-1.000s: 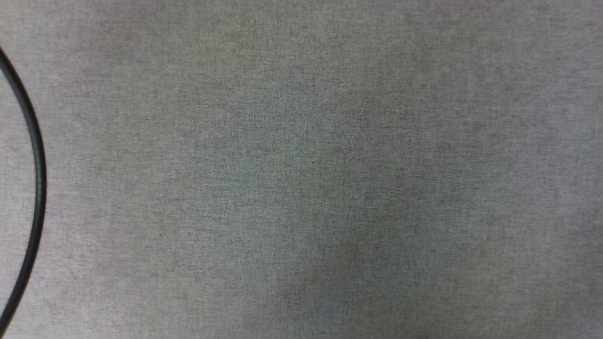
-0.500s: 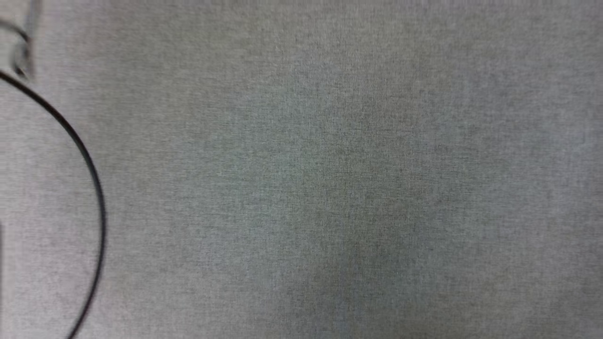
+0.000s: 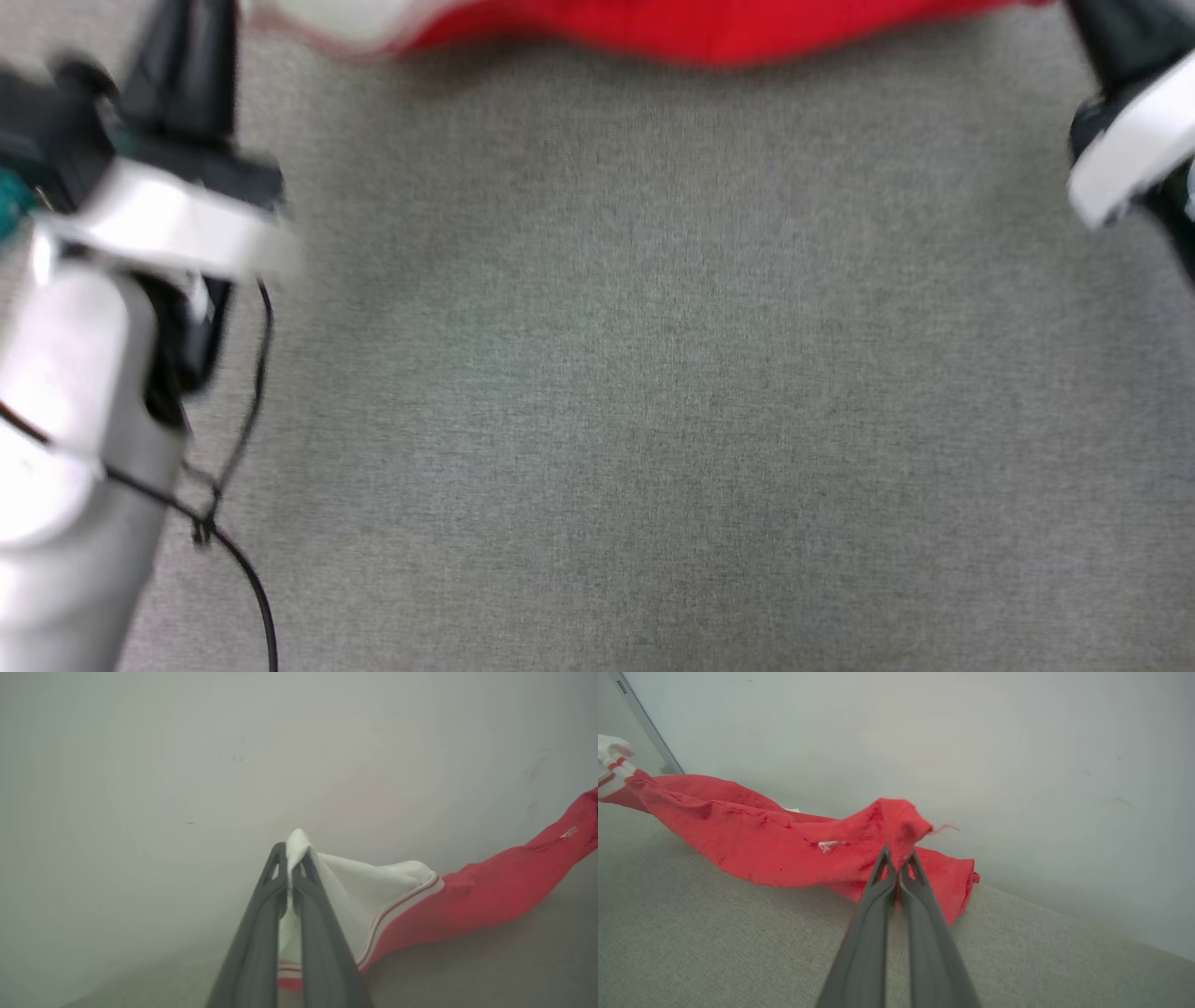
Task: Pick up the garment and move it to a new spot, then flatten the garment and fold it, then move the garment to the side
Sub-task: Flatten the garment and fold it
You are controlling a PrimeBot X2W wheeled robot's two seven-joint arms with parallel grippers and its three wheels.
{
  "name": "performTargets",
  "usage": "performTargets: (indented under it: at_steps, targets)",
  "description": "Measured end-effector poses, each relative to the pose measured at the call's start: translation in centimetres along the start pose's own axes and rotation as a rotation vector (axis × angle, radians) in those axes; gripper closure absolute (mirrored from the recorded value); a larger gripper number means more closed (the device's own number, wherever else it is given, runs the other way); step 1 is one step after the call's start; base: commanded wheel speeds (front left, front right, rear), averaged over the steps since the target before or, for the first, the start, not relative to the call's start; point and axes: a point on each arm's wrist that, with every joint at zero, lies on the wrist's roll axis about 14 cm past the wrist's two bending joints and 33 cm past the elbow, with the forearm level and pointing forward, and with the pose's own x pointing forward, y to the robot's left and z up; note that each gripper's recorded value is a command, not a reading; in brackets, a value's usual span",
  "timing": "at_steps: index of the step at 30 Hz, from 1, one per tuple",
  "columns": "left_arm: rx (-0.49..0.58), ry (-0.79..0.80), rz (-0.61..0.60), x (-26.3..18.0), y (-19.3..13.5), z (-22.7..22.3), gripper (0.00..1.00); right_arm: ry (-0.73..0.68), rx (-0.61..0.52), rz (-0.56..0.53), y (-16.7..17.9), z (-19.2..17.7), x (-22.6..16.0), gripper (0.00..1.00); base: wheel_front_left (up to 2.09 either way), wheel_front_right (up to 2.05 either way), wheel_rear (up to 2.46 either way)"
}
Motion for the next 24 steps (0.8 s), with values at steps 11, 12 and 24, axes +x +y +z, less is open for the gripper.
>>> performTargets:
  at_steps: [11,12,24]
  targets:
    - [-0.139,0.172,0.077,-11.3,-2.4,-0.8,1.00,0.135,0.067,0.007,3.0,-4.5,-8.8,1.00,0.00,0.00,0.00]
    - [-0.151,0.188,0.084,-12.3,-2.6,-0.8,1.00,0.148,0.076,0.007,3.4,-4.9,-9.6,1.00,0.00,0.00,0.00]
    - [-0.283,0.379,0.152,-22.4,-4.6,-1.8,1.00,0.263,0.138,-0.043,5.3,-8.8,-17.8,1.00,0.00,0.00,0.00]
